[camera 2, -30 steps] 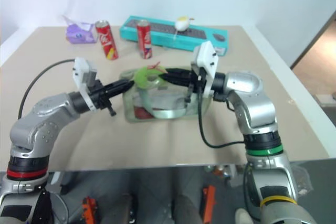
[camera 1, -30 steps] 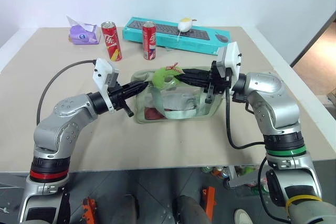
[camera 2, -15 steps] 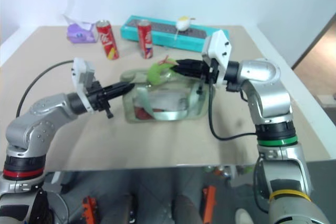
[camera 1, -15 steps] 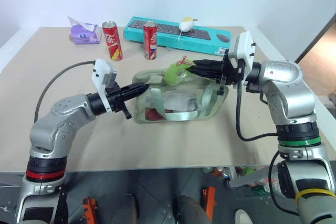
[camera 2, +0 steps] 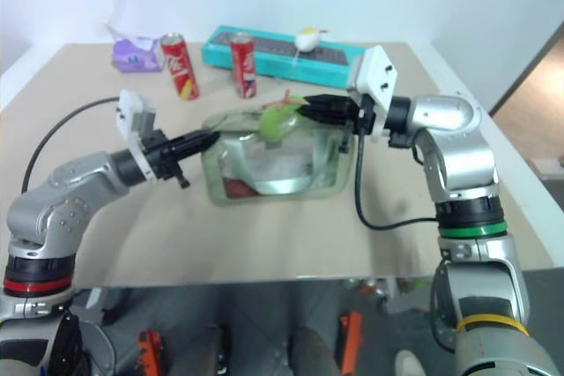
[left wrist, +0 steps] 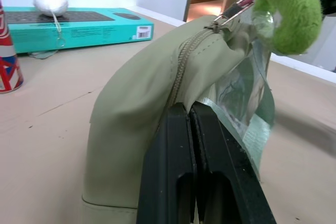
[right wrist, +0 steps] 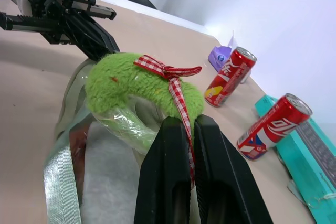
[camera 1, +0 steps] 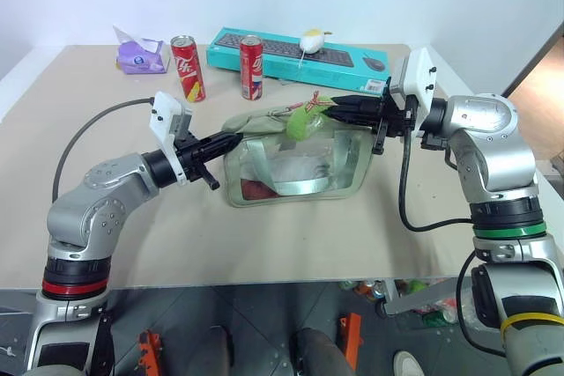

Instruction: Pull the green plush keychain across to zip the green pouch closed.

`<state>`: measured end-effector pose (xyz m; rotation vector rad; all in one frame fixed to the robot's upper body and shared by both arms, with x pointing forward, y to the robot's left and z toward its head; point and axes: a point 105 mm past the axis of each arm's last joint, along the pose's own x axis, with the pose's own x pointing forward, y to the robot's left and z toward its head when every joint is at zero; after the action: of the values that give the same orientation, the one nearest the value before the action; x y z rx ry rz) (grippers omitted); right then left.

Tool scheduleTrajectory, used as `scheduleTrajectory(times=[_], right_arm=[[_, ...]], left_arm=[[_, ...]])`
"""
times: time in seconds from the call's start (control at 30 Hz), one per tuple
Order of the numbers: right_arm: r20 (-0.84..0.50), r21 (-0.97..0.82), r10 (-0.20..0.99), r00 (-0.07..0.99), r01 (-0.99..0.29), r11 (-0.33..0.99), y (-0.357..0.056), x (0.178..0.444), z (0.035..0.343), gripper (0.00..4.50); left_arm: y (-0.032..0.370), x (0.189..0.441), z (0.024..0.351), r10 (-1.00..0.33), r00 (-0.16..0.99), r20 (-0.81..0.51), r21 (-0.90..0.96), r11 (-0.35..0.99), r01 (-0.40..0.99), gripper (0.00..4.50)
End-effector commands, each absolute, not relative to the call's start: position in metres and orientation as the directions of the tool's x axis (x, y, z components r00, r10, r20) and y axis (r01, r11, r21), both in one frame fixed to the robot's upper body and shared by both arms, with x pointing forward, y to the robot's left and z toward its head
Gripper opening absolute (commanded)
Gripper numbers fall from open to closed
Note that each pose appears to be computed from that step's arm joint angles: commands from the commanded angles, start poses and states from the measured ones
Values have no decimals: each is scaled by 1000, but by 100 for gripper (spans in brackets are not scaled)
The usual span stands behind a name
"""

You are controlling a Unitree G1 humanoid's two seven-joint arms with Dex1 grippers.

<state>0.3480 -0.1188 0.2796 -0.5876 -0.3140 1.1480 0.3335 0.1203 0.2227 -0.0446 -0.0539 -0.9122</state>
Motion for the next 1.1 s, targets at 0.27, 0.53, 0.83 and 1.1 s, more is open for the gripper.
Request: scheduleTrajectory(times=[0.27,0.53,0.83,1.1], right_arm=[[-2,-662,881,474,-661,355,-144,353,310,8],[-8,-686,864,504,-631,362,-156,361,317,8],[-30,-687,863,505,-637,348,-160,361,314,8],[-47,-698,814,578,-602,387,-187,365,312,8]], left_arm=[[107,315,229,-864,497,85,4,499,866,0],[108,310,231,-876,475,86,-13,476,879,0],[112,317,229,-854,516,71,-1,517,856,0],[118,318,230,-845,530,69,13,532,846,0]])
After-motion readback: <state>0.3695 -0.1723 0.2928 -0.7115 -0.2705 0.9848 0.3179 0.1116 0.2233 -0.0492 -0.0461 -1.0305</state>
